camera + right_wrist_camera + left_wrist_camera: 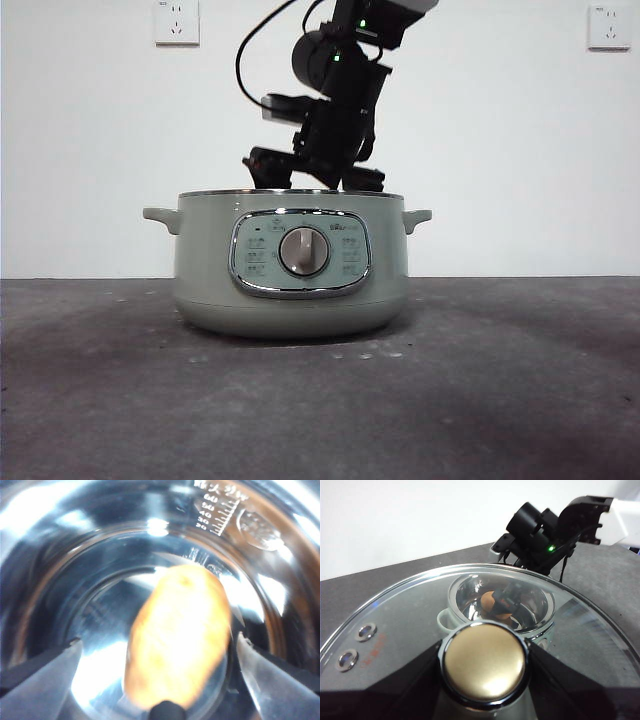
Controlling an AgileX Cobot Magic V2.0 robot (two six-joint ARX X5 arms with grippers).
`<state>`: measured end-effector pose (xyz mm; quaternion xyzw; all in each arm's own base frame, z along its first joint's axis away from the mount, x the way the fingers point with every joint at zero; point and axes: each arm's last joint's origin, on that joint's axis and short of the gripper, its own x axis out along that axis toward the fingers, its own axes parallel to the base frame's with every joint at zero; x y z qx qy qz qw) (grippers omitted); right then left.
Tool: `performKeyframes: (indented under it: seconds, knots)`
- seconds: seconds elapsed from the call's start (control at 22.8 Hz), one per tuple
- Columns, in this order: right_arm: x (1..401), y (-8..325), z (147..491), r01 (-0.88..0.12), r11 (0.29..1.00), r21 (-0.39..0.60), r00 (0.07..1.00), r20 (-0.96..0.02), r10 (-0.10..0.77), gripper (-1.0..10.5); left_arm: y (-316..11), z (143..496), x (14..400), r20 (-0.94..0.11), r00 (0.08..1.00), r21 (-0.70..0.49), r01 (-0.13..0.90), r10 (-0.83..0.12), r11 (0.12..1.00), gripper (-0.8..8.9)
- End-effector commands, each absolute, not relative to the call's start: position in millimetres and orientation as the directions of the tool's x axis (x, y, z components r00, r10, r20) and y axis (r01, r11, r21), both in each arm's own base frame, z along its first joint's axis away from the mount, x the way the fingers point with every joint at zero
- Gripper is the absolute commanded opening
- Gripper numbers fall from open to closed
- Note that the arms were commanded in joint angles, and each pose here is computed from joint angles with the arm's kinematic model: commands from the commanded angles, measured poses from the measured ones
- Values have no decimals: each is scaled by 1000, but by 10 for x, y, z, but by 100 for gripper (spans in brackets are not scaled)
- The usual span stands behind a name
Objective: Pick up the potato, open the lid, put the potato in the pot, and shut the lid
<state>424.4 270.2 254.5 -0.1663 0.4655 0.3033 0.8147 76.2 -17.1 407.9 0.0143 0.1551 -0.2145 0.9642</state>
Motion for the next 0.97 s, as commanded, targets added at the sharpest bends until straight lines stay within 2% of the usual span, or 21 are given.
performKeyframes:
  seconds: [0.04,0.22,0.35,0.48,0.75,0.97]
  knots:
    - [4090,2614,3039,-645,764,13,443,-809,387,534,-169,4159,729,-244,875,-23,425,-417,905,-9]
    - [3573,2305,3886,-670,741,38,473,-747,466,533,-184,4148,870,-268,869,-19,428,-417,904,-8]
    - [3146,2035,4333,-675,737,30,486,-733,475,533,-217,4166,1101,-255,859,-13,456,-444,890,-9]
    - [2780,1801,4578,-686,727,21,466,-755,461,533,-272,4149,1361,-261,843,-20,482,-470,876,-8]
    - [2213,1476,5047,-728,684,56,505,-630,590,532,-618,4059,1978,-230,802,3,567,-551,824,-8]
    - [1802,1219,5140,-722,688,66,524,-597,607,532,-987,3835,2428,-246,759,5,623,-603,783,-8]
